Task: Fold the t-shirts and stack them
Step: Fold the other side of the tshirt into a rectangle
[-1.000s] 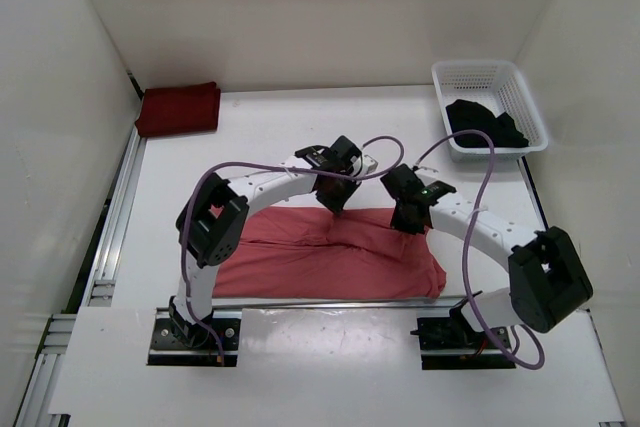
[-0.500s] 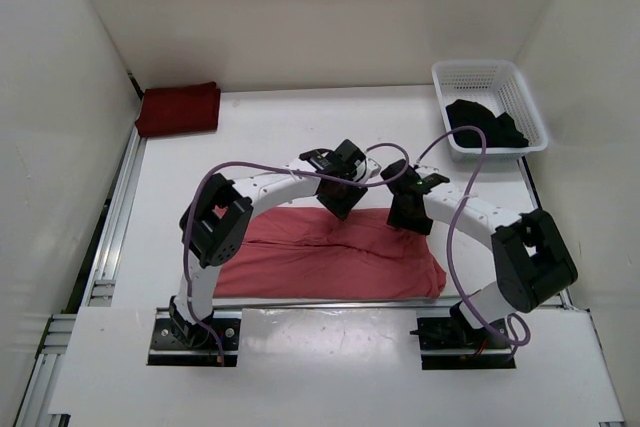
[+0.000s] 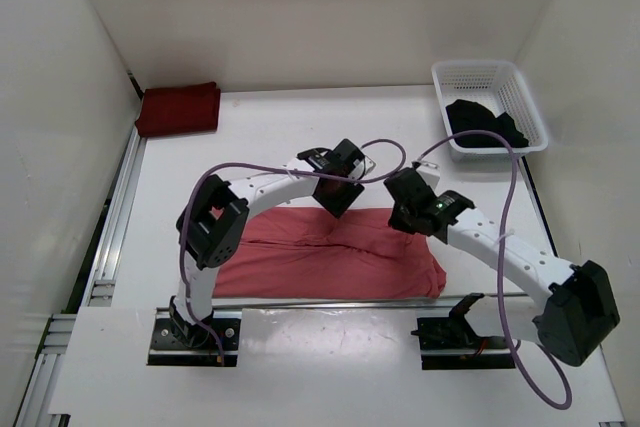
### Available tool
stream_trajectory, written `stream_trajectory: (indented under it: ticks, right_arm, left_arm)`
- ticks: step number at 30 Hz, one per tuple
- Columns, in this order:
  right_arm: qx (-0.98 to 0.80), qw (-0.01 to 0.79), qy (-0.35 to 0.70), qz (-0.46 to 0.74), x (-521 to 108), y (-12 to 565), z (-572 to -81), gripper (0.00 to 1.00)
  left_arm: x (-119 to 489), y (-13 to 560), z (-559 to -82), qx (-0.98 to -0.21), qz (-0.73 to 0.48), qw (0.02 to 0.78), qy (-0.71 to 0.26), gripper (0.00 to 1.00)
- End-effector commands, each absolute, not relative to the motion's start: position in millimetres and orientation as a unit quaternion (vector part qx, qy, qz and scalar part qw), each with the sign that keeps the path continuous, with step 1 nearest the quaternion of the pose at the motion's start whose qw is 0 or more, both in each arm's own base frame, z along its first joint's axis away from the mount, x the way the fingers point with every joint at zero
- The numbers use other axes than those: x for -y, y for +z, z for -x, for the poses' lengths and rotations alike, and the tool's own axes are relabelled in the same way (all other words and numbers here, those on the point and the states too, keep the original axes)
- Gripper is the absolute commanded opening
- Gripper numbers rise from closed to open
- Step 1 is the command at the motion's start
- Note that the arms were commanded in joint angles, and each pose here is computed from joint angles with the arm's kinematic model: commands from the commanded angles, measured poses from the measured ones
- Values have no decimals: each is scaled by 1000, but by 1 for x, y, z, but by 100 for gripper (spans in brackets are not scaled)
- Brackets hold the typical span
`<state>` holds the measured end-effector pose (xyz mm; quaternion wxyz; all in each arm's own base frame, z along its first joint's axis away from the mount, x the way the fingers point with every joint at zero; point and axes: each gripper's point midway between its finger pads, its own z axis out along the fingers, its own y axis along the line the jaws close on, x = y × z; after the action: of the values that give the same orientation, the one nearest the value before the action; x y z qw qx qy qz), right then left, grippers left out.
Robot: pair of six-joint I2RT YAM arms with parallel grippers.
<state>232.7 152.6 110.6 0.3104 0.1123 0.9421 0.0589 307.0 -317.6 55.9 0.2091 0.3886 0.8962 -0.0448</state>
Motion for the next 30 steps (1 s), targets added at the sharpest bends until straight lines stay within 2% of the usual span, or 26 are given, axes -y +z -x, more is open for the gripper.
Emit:
stream_trajectory:
  ticks: [1, 2, 14, 21, 24, 26, 27, 28, 30]
  right_arm:
    - [-950, 274, 77, -127, -165, 88, -225, 4]
    - [-953, 262, 77, -129, -168, 82, -225, 0]
    - [-962, 231, 43, -142, -177, 50, -232, 0]
    - [-975, 182, 8, -127, -168, 21, -219, 0]
    - [-976, 186, 9, -112, -174, 33, -227, 0]
    - [-969, 215, 16, -117, -175, 61, -237, 8]
    - [-962, 241, 32, -122, -174, 83, -241, 33]
    - [-958, 253, 34, -132, -170, 94, -240, 53]
    - [-949, 264, 21, -171, -149, 116, -226, 78]
  left_arm:
    - [305, 99, -315, -889, -373, 264, -22, 69]
    - [298, 103, -318, -891, -366, 269, -18, 69]
    - [200, 97, -325, -924, -288, 250, 34, 71]
    - [111, 84, -314, -951, -209, 209, 87, 72]
    - [79, 84, -311, -957, -174, 205, 110, 72]
    - [50, 89, -310, -961, -132, 212, 121, 72]
    - [42, 91, -309, -962, -118, 215, 118, 72]
    - [25, 91, -309, -964, -91, 216, 123, 72]
    - [7, 99, -308, -962, -62, 231, 131, 72]
